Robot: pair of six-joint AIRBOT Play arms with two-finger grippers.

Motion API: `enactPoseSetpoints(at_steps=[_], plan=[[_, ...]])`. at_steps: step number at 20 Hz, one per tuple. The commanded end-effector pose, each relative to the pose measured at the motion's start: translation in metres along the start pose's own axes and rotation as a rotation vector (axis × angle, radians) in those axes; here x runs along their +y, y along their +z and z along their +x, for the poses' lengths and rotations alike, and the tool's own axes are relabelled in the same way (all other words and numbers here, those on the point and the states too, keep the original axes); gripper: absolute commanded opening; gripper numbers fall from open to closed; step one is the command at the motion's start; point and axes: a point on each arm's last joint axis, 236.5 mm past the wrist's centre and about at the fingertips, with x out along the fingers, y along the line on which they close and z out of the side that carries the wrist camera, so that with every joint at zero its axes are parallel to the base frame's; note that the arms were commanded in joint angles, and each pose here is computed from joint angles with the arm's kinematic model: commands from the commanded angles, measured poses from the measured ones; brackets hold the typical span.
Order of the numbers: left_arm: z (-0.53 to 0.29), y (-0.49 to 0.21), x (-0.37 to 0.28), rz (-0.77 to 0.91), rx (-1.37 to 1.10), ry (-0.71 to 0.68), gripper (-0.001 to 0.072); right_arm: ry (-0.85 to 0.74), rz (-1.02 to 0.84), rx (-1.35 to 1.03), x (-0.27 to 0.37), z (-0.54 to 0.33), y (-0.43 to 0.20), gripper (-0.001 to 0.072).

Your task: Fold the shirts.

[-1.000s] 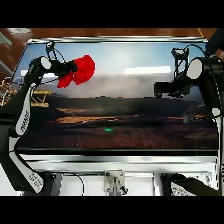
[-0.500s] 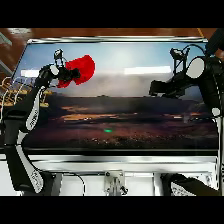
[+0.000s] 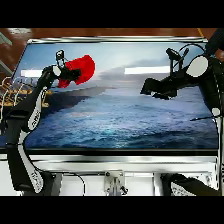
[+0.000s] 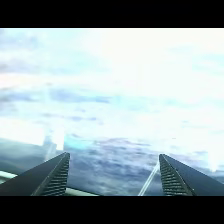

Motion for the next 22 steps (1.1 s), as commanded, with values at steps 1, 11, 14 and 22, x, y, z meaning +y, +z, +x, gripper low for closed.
enactPoseSetpoints(at_steps=[1,11,14,22], plan=[[-0.027,0.022,-0.019,-0.006,-0.03,-0.024,0.0036,0.002,-0.039,-0.026,0.001,0.0,0.006,0.069],[-0.475,0.142,-0.27,0.313,-0.749,-0.416,0.0035,0.06,-0.257,-0.466,0.051,-0.104,0.085,0.0689],[-0.595,0.093,-0.311,0.385,-0.82,-0.573,0.0036,-0.101,-0.367,-0.719,0.049,-0.213,0.092,0.0689],[-0.523,-0.051,-0.316,0.473,-0.251,-0.584,0.0036,-0.351,-0.35,-0.724,0.001,-0.302,0.006,0.0689]])
